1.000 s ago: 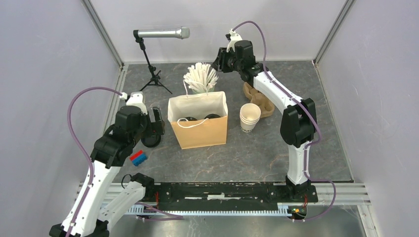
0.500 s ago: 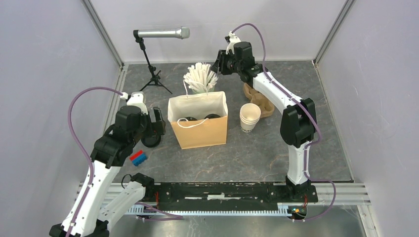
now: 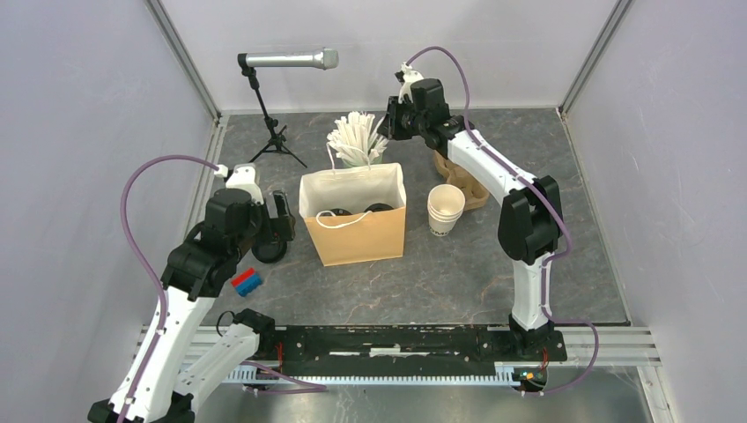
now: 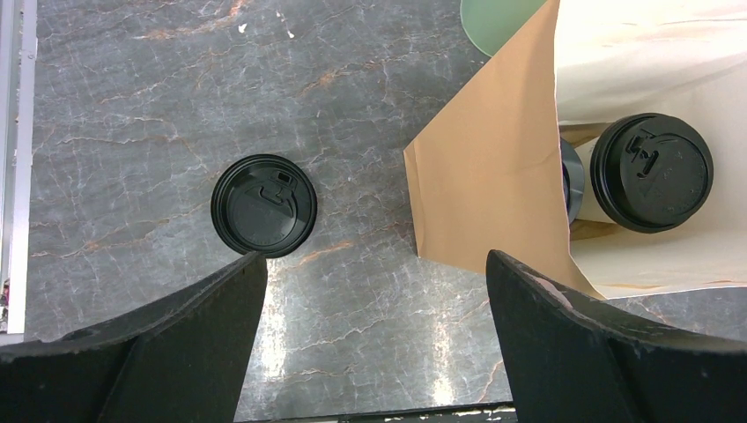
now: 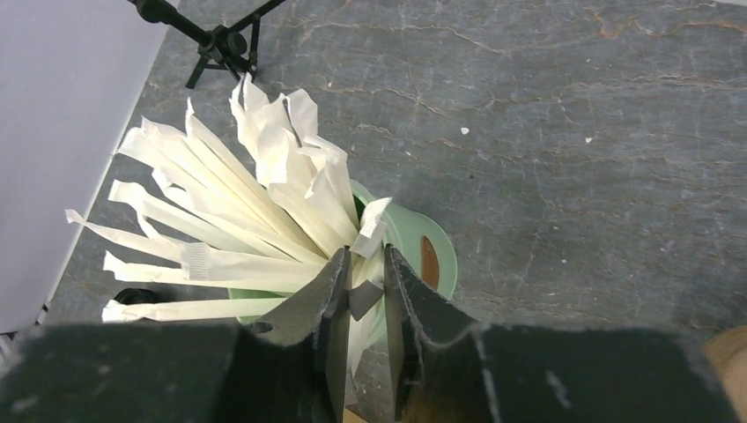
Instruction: Pack the takeout coffee
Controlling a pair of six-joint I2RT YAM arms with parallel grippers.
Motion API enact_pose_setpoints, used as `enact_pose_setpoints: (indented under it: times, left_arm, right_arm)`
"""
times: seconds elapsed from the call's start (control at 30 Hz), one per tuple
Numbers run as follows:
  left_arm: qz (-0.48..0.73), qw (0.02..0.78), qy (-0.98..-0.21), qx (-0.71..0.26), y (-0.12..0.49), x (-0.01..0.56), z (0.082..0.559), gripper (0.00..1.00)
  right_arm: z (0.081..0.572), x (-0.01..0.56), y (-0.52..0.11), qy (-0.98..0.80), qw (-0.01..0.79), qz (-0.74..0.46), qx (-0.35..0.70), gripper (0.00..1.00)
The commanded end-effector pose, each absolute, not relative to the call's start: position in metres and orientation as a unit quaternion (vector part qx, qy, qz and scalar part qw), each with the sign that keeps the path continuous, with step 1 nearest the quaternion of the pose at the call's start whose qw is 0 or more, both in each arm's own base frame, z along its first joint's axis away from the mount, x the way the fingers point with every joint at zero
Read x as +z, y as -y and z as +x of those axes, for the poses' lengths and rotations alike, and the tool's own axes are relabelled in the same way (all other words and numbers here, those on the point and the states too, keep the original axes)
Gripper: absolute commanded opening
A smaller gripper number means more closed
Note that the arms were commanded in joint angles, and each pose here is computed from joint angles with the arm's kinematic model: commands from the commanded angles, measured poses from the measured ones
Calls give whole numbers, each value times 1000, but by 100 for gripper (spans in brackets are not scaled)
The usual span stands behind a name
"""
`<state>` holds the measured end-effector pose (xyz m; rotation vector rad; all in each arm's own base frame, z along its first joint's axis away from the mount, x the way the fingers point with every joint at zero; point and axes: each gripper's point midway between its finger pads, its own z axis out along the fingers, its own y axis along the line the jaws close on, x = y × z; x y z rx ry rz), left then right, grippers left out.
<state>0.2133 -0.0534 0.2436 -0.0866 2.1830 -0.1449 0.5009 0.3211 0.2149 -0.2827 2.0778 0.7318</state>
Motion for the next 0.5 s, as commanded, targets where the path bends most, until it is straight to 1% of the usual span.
enact_pose_setpoints:
  times: [0.0, 0.17, 0.27, 0.37, 0.47]
  left_arm:
    - [-32, 478, -875, -66, 56, 253, 222, 100]
    - [-22, 479, -875, -61, 57, 254, 225, 100]
    - [-19, 478, -876, -60, 58, 254, 228, 100]
    - [-19, 478, -876, -65, 61, 254, 231, 100]
    - [-18, 478, -875, -71, 63, 254, 233, 100]
  right_arm:
    - [502, 264, -315, -815, 489, -121, 287, 22]
    - [503, 300, -309, -798, 518, -126, 280, 15]
    - [498, 310, -309, -792, 525, -129, 285, 5]
    - [495, 316, -309, -789, 525, -130, 292, 0]
    - [492, 326, -308, -785, 529, -132, 295, 0]
